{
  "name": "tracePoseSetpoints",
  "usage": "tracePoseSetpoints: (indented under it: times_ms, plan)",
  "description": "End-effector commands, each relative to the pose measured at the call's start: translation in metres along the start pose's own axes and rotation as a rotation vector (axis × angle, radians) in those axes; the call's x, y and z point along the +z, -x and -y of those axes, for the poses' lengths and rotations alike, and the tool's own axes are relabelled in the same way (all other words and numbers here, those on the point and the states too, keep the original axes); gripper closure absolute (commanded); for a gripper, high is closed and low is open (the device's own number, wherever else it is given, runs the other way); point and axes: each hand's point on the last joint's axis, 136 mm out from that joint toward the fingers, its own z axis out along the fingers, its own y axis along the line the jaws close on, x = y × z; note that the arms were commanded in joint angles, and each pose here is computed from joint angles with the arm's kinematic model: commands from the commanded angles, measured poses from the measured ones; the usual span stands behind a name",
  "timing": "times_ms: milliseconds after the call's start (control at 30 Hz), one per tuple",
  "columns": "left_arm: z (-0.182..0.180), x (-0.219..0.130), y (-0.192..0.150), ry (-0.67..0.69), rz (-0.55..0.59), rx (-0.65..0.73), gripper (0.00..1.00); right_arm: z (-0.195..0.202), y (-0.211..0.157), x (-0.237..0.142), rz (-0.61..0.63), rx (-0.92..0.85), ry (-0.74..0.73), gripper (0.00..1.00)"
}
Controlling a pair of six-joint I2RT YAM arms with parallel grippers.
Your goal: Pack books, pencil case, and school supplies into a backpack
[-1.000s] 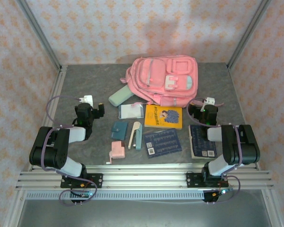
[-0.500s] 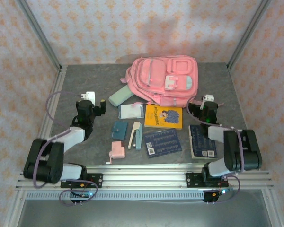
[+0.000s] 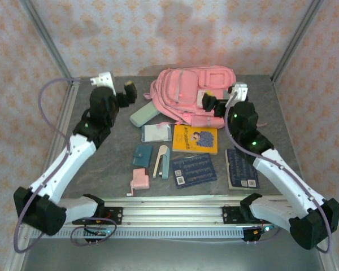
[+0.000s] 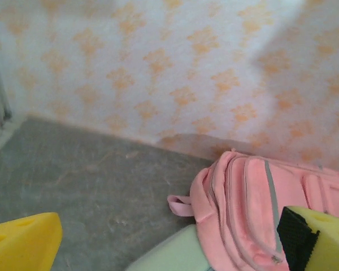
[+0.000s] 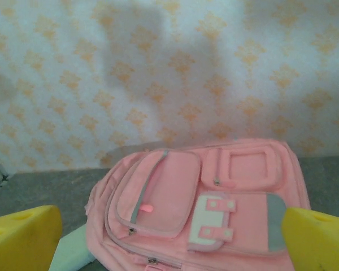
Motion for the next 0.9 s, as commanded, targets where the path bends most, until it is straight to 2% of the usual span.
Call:
tracePoseSetpoints:
  times_ms: [0,33,100,200,300,467,533,633,867]
  plan:
    - [-0.061,0.035,-0.091,0.255,-0.363,-0.159,0.0,0.042,-0.03,-0.009,-0.141,0.118,-0.187,0.0]
    - [-0.06,0.047,-0.097,0.233,-0.387,-0.227,0.0,0.04,-0.032,-0.006,-0.159,0.171,-0.151,0.0]
    - [-0.05,0.063,-0.1,0.165,-0.401,-0.286,0.0,0.045,-0.04,-0.003,-0.203,0.239,-0.171,0.0]
    - [-0.02,0.084,-0.099,0.027,-0.432,-0.251,0.0,0.052,-0.064,-0.003,-0.286,0.316,-0.231,0.0]
    - [0.005,0.106,-0.113,-0.073,-0.527,-0.217,0.0,0.048,-0.091,0.001,-0.335,0.436,-0.196,0.0]
    - [0.009,0.135,-0.158,-0.079,-0.665,-0.193,0.01,0.048,-0.121,0.012,-0.407,0.553,-0.181,0.0]
    - [0.01,0.15,-0.186,-0.097,-0.72,-0.195,0.03,0.053,-0.135,0.021,-0.438,0.643,-0.185,0.0]
    - [0.023,0.165,-0.199,-0.163,-0.744,-0.206,0.05,0.049,-0.15,0.036,-0.471,0.731,-0.137,0.0]
    - [0.056,0.188,-0.191,-0.306,-0.675,-0.178,0.11,0.039,-0.177,0.057,-0.568,0.675,-0.09,0.01]
